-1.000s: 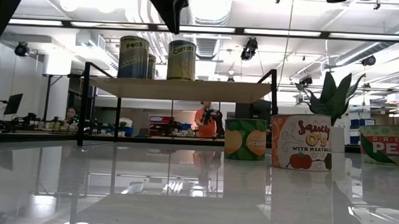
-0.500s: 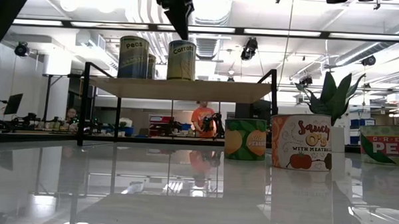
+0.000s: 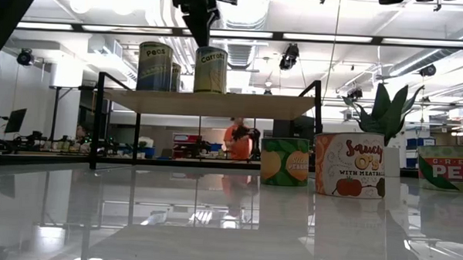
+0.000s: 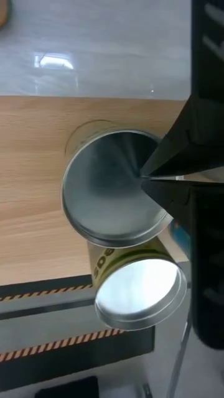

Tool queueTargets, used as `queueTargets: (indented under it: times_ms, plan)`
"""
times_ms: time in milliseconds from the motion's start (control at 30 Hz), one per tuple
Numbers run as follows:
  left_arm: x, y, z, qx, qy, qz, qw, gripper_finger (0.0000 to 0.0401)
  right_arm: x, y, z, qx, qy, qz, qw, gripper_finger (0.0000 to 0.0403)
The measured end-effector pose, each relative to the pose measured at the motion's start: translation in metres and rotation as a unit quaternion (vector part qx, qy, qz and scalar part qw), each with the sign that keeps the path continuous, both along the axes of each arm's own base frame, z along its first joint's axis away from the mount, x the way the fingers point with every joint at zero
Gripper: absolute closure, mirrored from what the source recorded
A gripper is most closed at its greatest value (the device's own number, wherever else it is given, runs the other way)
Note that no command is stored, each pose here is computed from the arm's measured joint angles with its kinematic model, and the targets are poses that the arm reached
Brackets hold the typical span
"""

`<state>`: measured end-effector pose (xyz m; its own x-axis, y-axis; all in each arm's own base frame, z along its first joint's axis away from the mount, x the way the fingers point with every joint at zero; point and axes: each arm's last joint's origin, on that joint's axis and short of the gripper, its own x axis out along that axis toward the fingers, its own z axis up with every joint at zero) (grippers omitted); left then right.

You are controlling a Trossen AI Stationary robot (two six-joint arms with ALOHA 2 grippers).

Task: Pick and place cans onto a shelf
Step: Put the canned carrots on the shelf

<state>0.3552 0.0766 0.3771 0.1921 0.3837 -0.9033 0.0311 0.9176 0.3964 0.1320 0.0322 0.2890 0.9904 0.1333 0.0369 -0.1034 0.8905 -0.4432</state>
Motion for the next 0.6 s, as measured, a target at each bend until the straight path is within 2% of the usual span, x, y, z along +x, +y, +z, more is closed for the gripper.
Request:
queueTargets:
  times_ms: [367,600]
  plan:
    - [0.0037,0.0005,0.0010,0.003,-0.021,0.002,1.000,0.0401,0.0000,0.0000,0.0000,-0.002,0.000,0.000,1.000,0.0394]
    - [0.0017,0.0003,-0.0006,-0.001,-0.008,0.006,1.000,0.0401,0.0000,0.0000,0.0001,-0.003,-0.001,0.000,1.000,0.0394]
